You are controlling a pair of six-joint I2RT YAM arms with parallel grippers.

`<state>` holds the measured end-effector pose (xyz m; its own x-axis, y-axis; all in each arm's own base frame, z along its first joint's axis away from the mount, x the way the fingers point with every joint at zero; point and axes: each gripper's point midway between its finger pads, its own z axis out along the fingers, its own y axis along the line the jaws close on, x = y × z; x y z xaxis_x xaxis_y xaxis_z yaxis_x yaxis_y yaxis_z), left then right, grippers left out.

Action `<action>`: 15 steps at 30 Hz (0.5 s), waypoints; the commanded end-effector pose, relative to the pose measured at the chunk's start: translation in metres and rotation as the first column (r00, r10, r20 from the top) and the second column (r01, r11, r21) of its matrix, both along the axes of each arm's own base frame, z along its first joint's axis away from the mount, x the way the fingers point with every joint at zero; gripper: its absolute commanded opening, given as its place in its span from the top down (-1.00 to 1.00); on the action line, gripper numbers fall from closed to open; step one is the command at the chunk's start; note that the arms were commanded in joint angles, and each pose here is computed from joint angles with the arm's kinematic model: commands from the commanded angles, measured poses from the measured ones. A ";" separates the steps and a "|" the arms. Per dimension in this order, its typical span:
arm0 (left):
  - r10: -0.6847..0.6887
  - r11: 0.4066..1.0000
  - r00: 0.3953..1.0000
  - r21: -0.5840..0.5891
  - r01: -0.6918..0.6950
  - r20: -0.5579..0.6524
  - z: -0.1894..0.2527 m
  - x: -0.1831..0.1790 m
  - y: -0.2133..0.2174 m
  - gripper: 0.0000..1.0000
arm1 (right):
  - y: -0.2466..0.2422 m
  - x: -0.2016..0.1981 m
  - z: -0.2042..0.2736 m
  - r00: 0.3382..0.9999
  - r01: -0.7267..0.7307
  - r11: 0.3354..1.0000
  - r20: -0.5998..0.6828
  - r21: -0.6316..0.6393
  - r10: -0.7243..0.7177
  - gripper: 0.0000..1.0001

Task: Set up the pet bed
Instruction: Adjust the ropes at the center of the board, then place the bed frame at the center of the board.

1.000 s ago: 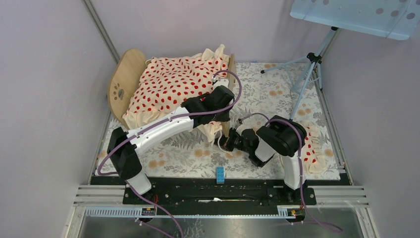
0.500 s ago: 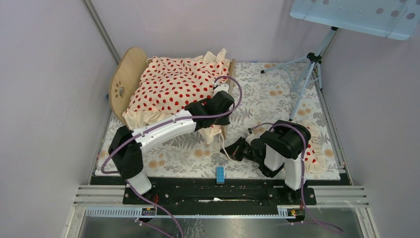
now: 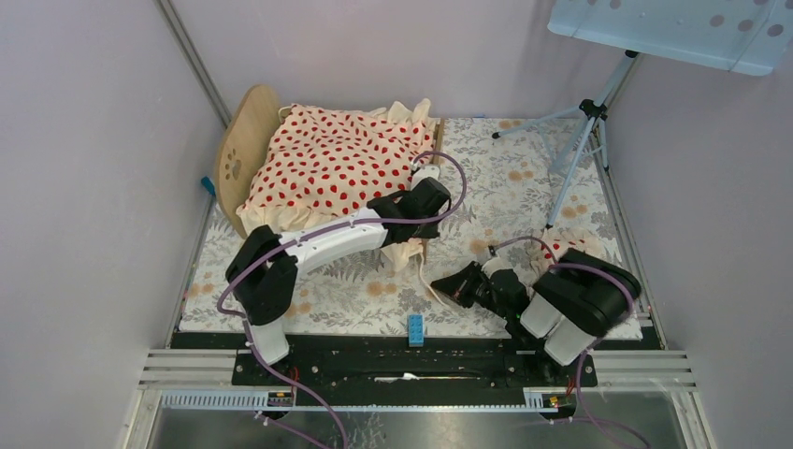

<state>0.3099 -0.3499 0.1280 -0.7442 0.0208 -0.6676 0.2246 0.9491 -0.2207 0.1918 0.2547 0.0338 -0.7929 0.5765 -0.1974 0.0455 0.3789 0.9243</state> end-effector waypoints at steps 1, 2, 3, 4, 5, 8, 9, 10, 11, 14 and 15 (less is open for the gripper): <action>-0.047 0.936 0.989 -0.340 0.091 0.138 0.076 0.024 -0.064 1.00 | -0.019 0.013 -0.007 0.997 0.067 0.978 0.061 -0.195 -0.056 0.81; -0.051 0.935 0.989 -0.343 0.095 0.137 0.075 0.024 -0.066 1.00 | -0.031 0.019 -0.011 0.993 0.107 0.952 0.072 -0.287 -0.090 0.78; -0.055 0.932 0.989 -0.347 0.101 0.140 0.075 0.025 -0.068 1.00 | -0.040 0.028 -0.001 0.987 0.148 0.925 0.108 -0.351 -0.117 0.73; -0.061 0.930 0.988 -0.351 0.107 0.139 0.074 0.026 -0.071 1.00 | -0.052 0.033 0.006 0.980 0.189 0.890 0.143 -0.414 -0.141 0.71; -0.065 0.929 0.988 -0.354 0.110 0.137 0.073 0.026 -0.074 1.00 | -0.063 0.039 0.021 0.966 0.240 0.864 0.196 -0.442 -0.168 0.68; -0.081 0.922 0.989 -0.366 0.123 0.128 0.068 0.027 -0.082 1.00 | -0.093 0.046 0.059 0.925 0.353 0.793 0.316 -0.497 -0.214 0.52; -0.087 0.920 0.988 -0.371 0.128 0.125 0.066 0.028 -0.085 1.00 | -0.100 0.045 0.067 0.918 0.368 0.773 0.335 -0.517 -0.213 0.45; -0.095 0.919 0.988 -0.372 0.133 0.118 0.062 0.028 -0.088 1.00 | -0.106 0.045 0.075 0.911 0.384 0.760 0.352 -0.525 -0.217 0.41; -0.102 0.915 0.988 -0.378 0.140 0.117 0.061 0.029 -0.091 1.00 | -0.111 0.042 0.078 0.911 0.385 0.745 0.353 -0.545 -0.212 0.38; -0.125 0.909 0.987 -0.388 0.155 0.101 0.054 0.032 -0.104 1.00 | -0.118 0.036 0.087 0.907 0.392 0.744 0.365 -0.542 -0.212 0.24; -0.135 0.905 0.986 -0.394 0.162 0.095 0.052 0.032 -0.109 1.00 | -0.119 0.034 0.090 0.905 0.393 0.748 0.369 -0.534 -0.211 0.20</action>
<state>0.3359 -0.3702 0.1232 -0.7240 -0.0122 -0.6897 0.2223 0.9424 -0.2499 0.2403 0.1724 0.1582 -0.4240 0.6092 -0.6702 -0.0667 0.7170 0.6939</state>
